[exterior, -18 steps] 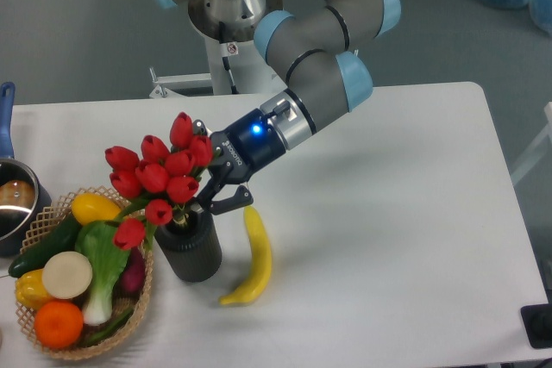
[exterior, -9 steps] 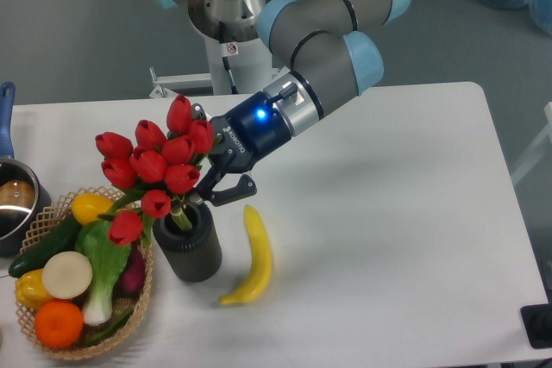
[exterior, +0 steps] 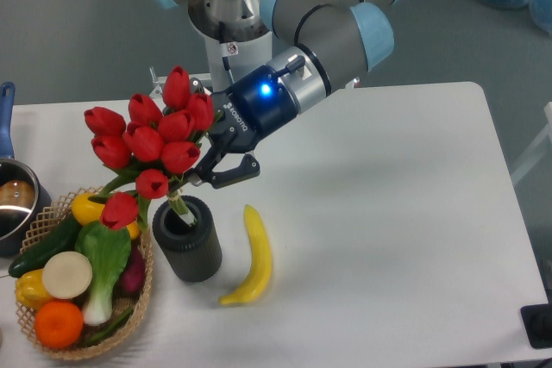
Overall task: Pick up the flowers from the vase
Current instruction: 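Lift the gripped tulip bunch upward out of the dark vase, then raise the tulips clear of the vase and move them toward the banana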
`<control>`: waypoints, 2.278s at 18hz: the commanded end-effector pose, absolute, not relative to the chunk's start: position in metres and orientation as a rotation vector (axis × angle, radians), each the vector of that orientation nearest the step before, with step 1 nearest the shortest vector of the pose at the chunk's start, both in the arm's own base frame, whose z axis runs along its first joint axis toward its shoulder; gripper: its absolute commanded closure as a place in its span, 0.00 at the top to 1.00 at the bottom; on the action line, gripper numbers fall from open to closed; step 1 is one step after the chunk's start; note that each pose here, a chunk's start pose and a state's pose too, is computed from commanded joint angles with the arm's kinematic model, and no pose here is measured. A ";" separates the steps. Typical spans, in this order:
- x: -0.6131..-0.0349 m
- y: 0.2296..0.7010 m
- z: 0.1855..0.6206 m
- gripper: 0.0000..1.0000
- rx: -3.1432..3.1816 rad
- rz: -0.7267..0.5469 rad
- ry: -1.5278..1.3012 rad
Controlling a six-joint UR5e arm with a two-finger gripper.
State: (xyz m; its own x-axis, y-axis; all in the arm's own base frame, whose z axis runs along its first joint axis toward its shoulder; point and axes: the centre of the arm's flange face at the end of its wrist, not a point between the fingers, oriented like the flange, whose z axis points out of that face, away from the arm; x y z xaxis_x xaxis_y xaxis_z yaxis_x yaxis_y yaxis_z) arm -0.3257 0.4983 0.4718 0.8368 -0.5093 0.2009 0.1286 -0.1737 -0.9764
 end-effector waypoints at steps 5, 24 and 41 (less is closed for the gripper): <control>-0.319 0.493 0.495 0.55 -1.649 -0.581 0.298; -0.396 0.458 0.481 0.55 -1.671 -0.512 0.160; -0.401 0.436 0.470 0.55 -1.674 -0.499 0.111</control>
